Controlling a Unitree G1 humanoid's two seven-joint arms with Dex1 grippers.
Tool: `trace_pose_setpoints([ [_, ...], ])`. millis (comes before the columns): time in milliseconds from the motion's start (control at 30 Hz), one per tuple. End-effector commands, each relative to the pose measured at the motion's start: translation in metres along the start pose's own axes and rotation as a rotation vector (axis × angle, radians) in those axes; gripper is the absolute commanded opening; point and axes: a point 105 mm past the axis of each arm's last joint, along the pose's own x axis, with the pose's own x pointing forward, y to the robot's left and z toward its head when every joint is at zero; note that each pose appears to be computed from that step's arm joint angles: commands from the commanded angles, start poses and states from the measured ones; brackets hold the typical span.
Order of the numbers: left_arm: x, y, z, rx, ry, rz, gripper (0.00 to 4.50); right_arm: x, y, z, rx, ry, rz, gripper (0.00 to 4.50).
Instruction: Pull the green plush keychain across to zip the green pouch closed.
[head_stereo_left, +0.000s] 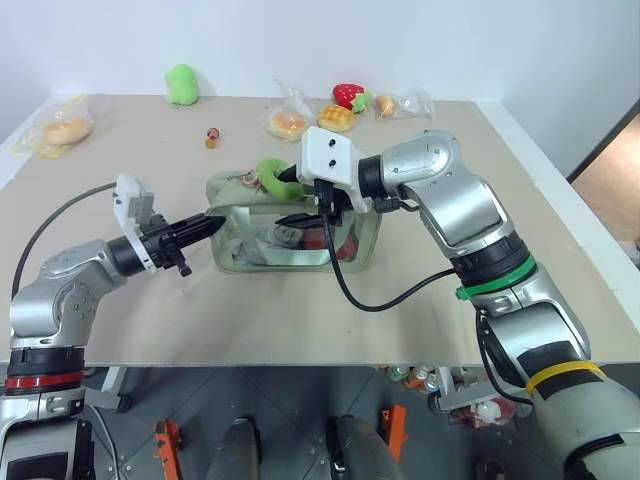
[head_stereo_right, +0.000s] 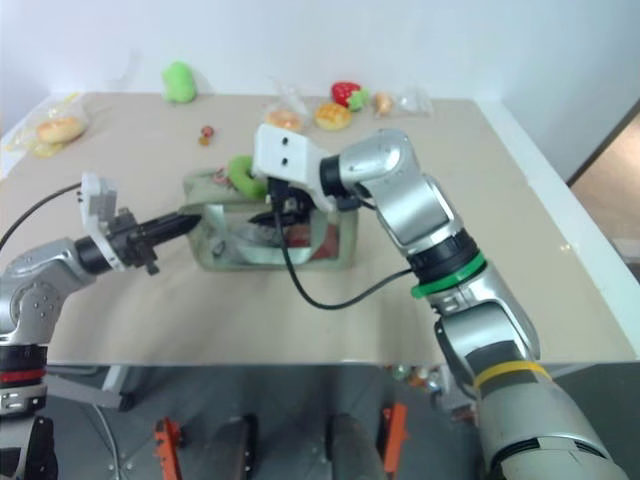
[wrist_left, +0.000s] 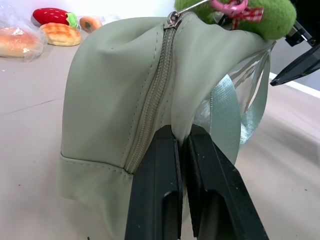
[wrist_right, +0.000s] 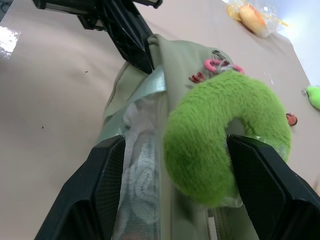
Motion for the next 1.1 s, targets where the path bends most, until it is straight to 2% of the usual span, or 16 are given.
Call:
trace_pose_setpoints([
  [33,-0.003,0.004,-0.006,-0.032,0.004,0.024,0.0,-0.012,-0.016,0.017,0.011,-0.05,-0.047,3.34],
  [233,-0.001,0.004,-0.01,-0.042,0.011,0.023,0.0,-0.02,-0.023,0.024,0.09,-0.09,-0.044,3.34],
  [433,0.001,0.005,-0.012,-0.045,0.018,0.021,0.0,-0.016,-0.02,0.019,0.128,-0.088,-0.033,3.34],
  [467,0.0,0.005,-0.012,-0.045,0.019,0.021,0.0,-0.015,-0.019,0.018,0.134,-0.089,-0.03,2.8],
  [733,-0.001,0.005,-0.01,-0.043,0.016,0.029,0.0,-0.015,-0.018,0.017,0.146,-0.092,-0.026,0.03],
  [933,-0.001,0.006,-0.011,-0.047,0.014,0.031,0.0,-0.016,-0.026,0.016,0.155,-0.082,-0.06,0.01],
  [1100,0.0,0.005,-0.013,-0.052,0.016,0.028,0.0,-0.041,-0.048,0.021,0.169,-0.097,-0.118,0.01],
])
